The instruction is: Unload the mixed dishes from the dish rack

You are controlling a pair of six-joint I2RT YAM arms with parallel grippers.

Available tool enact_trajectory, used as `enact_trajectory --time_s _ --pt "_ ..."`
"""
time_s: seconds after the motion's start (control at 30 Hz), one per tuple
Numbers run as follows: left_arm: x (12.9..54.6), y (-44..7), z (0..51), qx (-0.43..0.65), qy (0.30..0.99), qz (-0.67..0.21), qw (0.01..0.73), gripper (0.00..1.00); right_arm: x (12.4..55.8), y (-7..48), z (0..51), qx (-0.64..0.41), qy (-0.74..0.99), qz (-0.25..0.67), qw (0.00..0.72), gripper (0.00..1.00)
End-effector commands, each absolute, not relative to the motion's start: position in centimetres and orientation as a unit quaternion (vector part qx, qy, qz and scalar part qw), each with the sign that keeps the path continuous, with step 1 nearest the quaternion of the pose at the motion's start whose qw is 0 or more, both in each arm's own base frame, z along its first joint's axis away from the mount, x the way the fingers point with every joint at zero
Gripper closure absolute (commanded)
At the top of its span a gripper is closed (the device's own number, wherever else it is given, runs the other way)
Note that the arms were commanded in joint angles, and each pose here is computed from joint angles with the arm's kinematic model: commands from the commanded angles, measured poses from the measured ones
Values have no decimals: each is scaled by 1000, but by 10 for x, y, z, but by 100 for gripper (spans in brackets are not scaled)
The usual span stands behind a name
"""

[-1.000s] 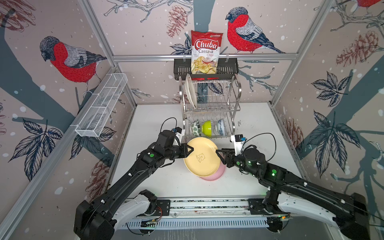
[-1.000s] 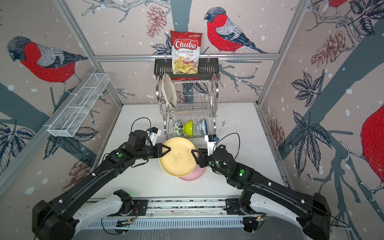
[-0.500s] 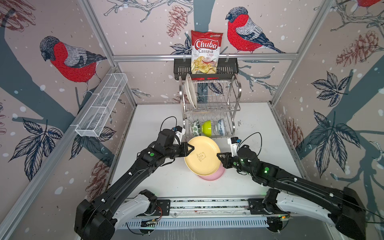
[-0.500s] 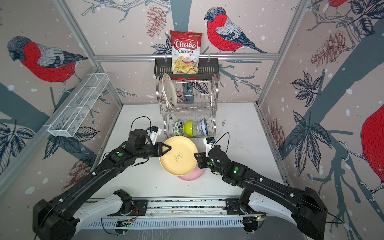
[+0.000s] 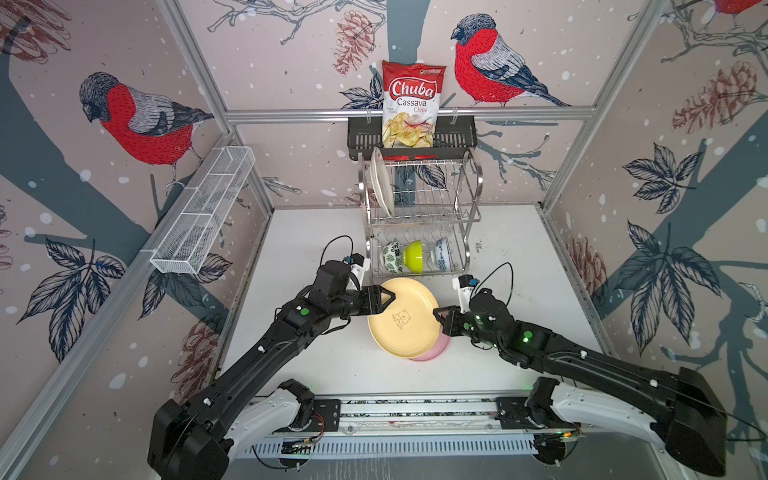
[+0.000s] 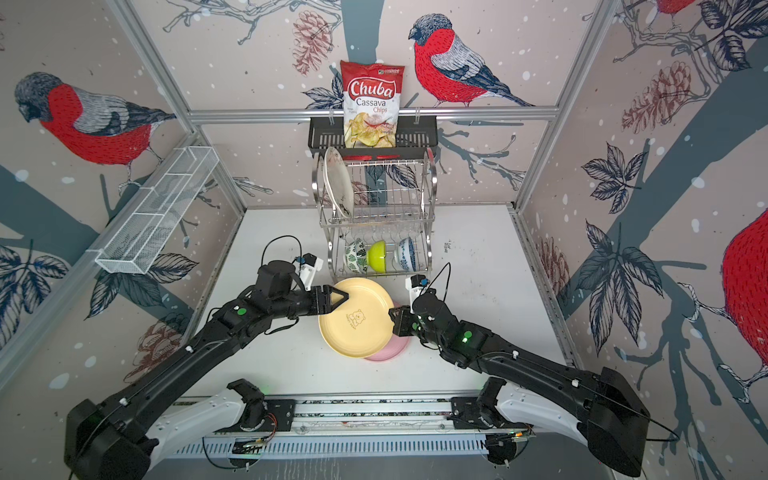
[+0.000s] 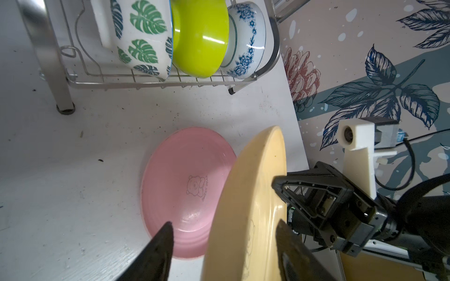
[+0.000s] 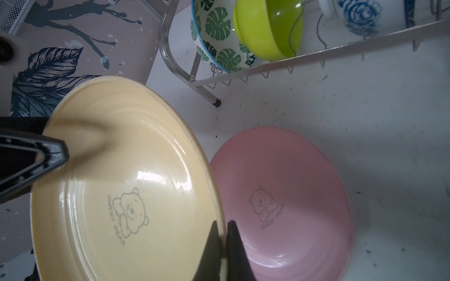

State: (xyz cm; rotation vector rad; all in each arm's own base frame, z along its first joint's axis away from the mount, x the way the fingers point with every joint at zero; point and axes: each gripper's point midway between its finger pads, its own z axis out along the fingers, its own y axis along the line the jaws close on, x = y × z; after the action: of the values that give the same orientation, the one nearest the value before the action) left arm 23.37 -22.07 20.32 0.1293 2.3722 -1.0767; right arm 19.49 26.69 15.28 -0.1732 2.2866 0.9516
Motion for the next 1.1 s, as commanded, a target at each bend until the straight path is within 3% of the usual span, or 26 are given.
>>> enact_trajectory --time_s 0.0,0.6,1.07 --pt "240 -215 209 52 876 -383 290 29 193 261 144 -61 879 353 314 100" --pt "245 -202 206 38 889 -343 300 24 193 219 78 -7 924 267 275 100" --pt "246 -202 204 36 890 -340 300 24 219 210 65 29 926 247 283 100"
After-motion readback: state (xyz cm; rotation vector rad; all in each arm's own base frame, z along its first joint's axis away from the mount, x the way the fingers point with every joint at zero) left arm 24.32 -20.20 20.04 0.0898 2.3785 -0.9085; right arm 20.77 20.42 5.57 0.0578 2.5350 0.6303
